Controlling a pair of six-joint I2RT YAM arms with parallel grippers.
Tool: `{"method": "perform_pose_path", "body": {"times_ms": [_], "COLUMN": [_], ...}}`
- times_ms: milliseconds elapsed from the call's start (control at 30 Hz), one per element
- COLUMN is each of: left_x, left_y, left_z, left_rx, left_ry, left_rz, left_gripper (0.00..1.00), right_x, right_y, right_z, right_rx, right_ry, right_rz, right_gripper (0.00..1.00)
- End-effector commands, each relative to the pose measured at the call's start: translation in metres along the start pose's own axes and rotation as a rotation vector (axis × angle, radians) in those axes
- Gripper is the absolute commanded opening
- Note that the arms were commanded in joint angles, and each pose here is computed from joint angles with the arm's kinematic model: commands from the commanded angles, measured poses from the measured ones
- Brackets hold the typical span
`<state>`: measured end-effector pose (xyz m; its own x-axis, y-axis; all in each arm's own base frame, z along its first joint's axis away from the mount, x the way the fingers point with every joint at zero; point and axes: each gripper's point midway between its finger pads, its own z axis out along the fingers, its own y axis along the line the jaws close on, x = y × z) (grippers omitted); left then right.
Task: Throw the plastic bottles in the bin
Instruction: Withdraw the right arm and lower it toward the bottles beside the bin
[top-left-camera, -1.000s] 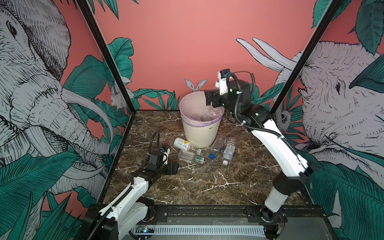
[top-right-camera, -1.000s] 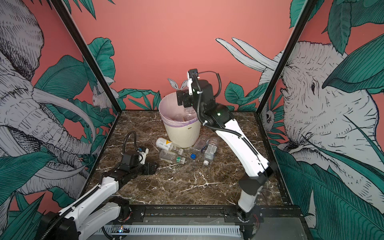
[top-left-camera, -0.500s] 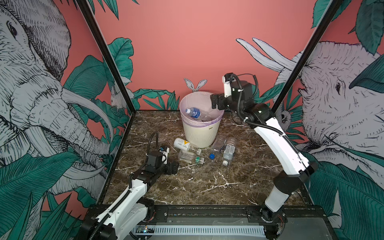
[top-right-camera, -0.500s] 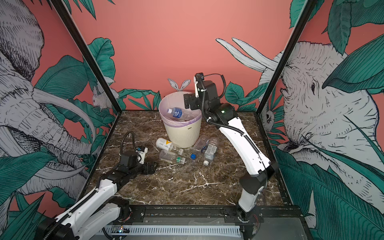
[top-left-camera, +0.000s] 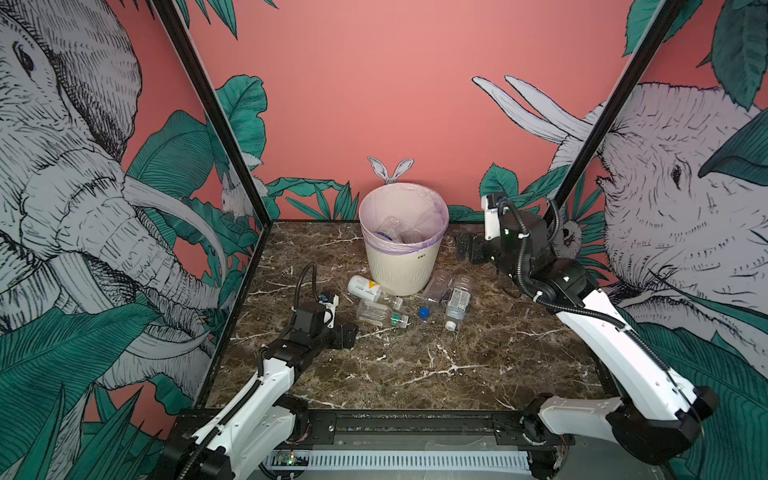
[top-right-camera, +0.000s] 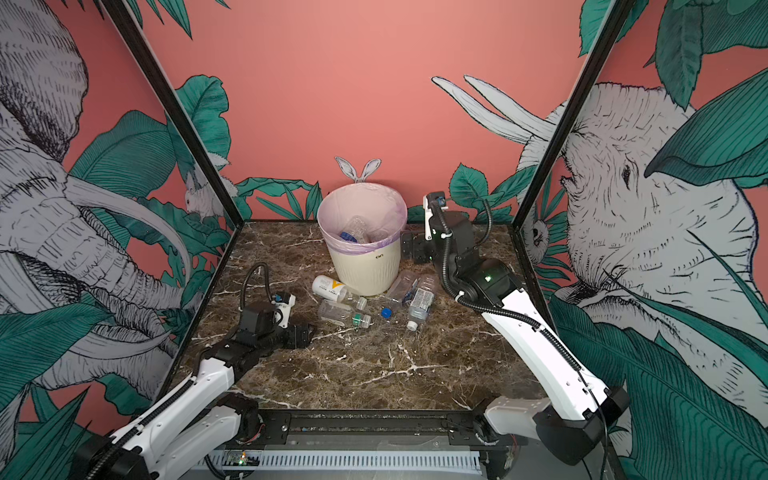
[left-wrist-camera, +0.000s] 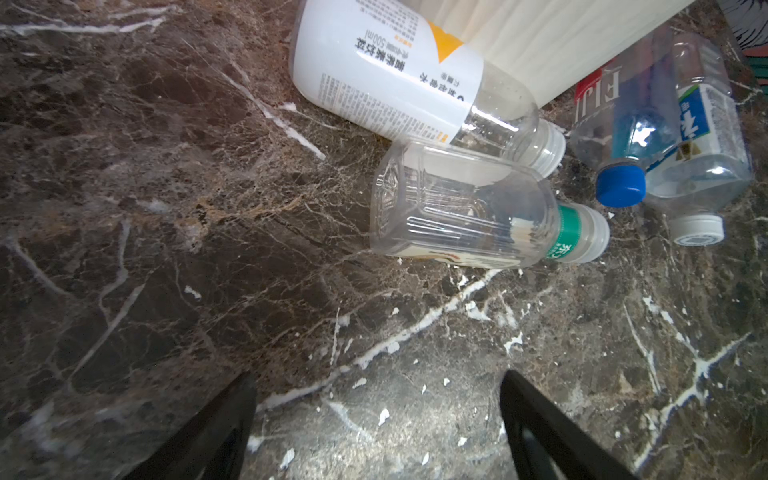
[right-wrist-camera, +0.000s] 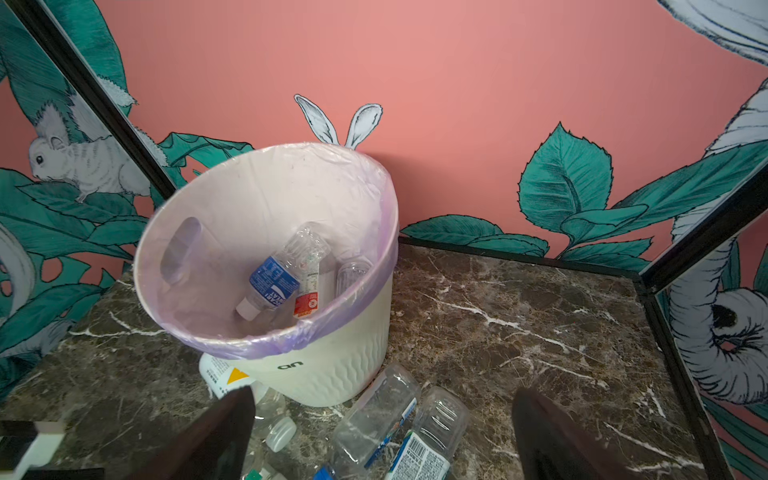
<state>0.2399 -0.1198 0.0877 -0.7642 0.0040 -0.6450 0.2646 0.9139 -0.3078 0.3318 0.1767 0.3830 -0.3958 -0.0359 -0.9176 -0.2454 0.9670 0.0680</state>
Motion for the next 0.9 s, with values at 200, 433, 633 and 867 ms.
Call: {"method": "perform_pose_path", "body": {"times_ms": [200, 433, 633, 867], "left_x": [-0.002, -0.002, -0.003, -0.003], "left_y": [-0.006, -0.008, -0.010, -0.017], "left_z": [-0.002, -0.004, -0.006, -0.006], "left_rx": [0.033, 0.042, 0.053, 0.095], "left_ry": [-0.017, -0.026, -0.042, -0.039], "left_rz": [0.019, 0.023, 0.029, 0.046], "left_gripper": [0.92, 0.92, 0.92, 0.91], "right_x": [0.066, 0.109, 0.144, 0.175], "right_y": [-0.022, -0.030, -0.036, -0.042], "right_z": [-0.003, 0.001, 0.002, 0.003], "right_rx": [0.055, 0.082, 0.100, 0.118], "right_ry": [0.071, 0.154, 0.218, 0.273], "right_rz": [0.083, 0.101, 0.123, 0.139], "right_gripper": [0.99, 0.99, 0.99, 0.99]}}
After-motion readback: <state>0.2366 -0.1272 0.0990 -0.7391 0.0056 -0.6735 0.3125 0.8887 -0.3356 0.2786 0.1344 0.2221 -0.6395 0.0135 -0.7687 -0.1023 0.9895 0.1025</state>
